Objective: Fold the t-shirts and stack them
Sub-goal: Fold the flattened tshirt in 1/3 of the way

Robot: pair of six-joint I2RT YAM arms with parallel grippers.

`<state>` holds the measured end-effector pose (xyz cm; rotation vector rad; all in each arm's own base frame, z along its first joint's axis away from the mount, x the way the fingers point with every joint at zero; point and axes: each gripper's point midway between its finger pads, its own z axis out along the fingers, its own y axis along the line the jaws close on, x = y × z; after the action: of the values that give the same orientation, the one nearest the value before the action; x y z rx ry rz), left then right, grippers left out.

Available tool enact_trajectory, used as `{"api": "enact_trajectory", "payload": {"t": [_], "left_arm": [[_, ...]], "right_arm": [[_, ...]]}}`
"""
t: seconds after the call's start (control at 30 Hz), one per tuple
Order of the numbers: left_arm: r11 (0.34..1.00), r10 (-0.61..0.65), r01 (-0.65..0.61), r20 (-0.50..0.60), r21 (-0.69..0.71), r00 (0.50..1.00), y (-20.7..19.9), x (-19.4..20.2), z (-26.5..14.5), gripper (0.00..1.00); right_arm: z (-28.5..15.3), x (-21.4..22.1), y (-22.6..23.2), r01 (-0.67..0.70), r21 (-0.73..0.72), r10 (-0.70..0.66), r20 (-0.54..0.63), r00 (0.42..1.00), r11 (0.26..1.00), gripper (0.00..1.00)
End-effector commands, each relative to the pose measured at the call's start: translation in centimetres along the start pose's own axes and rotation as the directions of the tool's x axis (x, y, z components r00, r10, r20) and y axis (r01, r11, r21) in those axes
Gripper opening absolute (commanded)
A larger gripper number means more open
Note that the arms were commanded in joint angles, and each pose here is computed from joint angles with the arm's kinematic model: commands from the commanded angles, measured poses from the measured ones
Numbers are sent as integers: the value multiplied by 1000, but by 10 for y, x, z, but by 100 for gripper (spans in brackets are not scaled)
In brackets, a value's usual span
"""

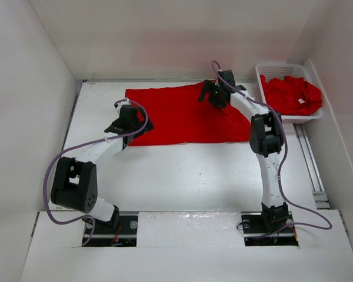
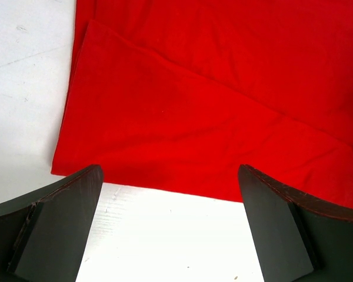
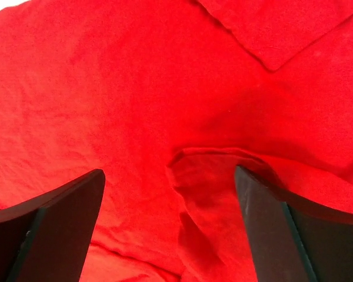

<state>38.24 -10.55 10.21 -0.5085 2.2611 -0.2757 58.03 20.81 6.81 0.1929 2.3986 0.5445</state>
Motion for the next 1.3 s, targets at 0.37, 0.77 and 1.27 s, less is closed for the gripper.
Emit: {"api": "enact_trajectory", "payload": {"t": [0.37,0.77,1.27], "left_arm": [[996,-8,4,46,93,999,-20,-18,-9,100],[987,5,-6,7,161,1000,-25,5,13,100],[995,9,-3,-55,103,998,-6,35,36,100]], "right_arm": [[-110,-43,-54,222,324,-288,170,943,920,100],[-87,-72,-79,358,609,-505,82,859,708,100],[-63,-44,-89,453,600,-544,-34,838,660,100]]}}
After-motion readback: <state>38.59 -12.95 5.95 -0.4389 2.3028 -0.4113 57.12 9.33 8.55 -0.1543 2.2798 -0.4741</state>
